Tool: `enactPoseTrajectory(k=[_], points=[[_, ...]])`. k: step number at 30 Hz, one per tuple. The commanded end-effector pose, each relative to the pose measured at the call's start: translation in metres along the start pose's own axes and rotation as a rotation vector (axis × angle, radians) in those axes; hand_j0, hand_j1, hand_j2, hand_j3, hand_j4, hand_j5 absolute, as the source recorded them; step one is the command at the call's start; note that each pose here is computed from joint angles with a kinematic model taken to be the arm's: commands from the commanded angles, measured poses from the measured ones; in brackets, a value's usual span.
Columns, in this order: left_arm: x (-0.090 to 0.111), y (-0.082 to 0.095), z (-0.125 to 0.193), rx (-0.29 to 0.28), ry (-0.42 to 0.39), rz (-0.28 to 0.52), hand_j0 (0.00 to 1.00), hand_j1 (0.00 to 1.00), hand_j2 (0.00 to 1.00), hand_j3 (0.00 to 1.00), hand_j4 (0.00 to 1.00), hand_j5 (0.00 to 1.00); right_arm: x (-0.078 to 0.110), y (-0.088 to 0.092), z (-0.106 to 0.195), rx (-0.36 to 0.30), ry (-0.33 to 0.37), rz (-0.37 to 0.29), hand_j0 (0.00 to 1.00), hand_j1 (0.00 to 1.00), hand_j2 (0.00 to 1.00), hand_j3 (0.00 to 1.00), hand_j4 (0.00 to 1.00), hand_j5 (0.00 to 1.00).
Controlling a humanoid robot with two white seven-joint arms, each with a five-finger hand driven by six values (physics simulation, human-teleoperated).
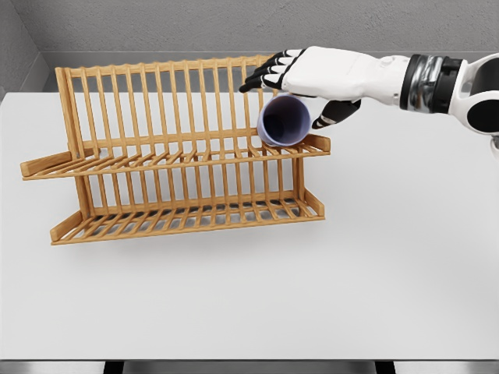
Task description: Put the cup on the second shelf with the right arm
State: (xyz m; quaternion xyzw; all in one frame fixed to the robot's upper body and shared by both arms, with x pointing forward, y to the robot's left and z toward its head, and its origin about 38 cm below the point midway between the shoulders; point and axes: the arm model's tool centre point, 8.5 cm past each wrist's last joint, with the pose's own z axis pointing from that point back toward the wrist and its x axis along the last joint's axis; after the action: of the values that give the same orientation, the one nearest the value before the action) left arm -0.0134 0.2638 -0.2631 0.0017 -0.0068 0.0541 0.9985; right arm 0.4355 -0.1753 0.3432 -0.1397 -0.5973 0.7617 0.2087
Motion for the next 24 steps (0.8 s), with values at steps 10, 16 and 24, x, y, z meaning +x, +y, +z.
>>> enactPoseTrajectory(k=[10,16,24], points=[[0.0,0.0,0.0,-0.001,0.0,0.0,1.0,1.0,1.0,1.0,1.0,1.0,-0.085,-0.005,0.122,-0.074,0.347,-0.073,1.0,1.0,1.0,1.0,1.0,1.0],[0.0,0.0,0.0,-0.001,0.0,0.0,1.0,1.0,1.0,1.0,1.0,1.0,-0.101,0.042,0.167,-0.135,0.453,-0.209,1.0,1.0,1.0,1.0,1.0,1.0],[0.01,-0.001,0.0,-0.001,-0.023,0.001,1.0,1.0,1.0,1.0,1.0,1.0,-0.09,0.098,0.125,-0.113,0.384,-0.338,1.0,1.0,1.0,1.0,1.0,1.0]])
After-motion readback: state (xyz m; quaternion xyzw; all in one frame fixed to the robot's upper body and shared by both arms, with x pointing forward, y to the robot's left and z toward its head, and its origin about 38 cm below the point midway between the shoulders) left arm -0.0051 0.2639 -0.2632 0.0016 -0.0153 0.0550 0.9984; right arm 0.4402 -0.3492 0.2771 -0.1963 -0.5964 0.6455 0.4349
